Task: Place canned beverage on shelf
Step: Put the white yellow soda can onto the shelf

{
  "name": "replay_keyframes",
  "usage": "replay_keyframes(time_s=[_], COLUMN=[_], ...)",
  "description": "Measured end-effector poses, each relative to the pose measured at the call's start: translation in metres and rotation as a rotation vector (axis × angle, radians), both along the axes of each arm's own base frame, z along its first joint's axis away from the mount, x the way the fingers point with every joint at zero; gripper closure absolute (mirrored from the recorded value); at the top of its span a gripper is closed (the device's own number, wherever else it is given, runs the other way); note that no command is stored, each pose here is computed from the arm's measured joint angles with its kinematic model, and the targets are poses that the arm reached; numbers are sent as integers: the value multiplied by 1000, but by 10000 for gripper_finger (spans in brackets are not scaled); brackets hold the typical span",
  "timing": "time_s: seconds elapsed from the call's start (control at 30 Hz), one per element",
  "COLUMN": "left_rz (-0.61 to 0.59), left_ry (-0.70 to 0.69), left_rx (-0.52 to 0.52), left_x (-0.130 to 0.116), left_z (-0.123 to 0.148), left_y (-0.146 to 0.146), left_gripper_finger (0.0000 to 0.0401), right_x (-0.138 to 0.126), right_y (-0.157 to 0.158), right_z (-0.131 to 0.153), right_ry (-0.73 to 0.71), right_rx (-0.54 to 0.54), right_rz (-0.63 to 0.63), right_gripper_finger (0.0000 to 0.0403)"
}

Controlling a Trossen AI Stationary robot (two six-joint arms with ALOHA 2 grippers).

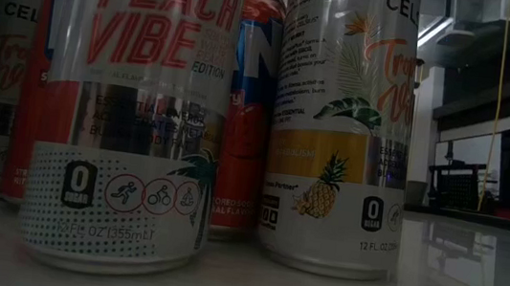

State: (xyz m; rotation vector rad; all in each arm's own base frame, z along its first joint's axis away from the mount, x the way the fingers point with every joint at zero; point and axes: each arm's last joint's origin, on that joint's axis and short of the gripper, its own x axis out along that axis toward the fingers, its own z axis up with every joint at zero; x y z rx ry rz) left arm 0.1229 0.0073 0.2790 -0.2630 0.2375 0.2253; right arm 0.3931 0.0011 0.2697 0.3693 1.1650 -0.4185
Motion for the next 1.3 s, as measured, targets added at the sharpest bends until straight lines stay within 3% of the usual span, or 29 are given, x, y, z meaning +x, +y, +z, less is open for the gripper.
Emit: replay_keyframes(time_s=[1.3], left_rz=[0], left_ry=[2], left_rx=[0], left_x=[0], left_z=[0], left_y=[0], left_gripper_finger=[52], right_x=[8], right_y=[1], right_z=[-17], right_ry=[40], right_rx=[12], right_rz=[13], right_gripper_finger=[145])
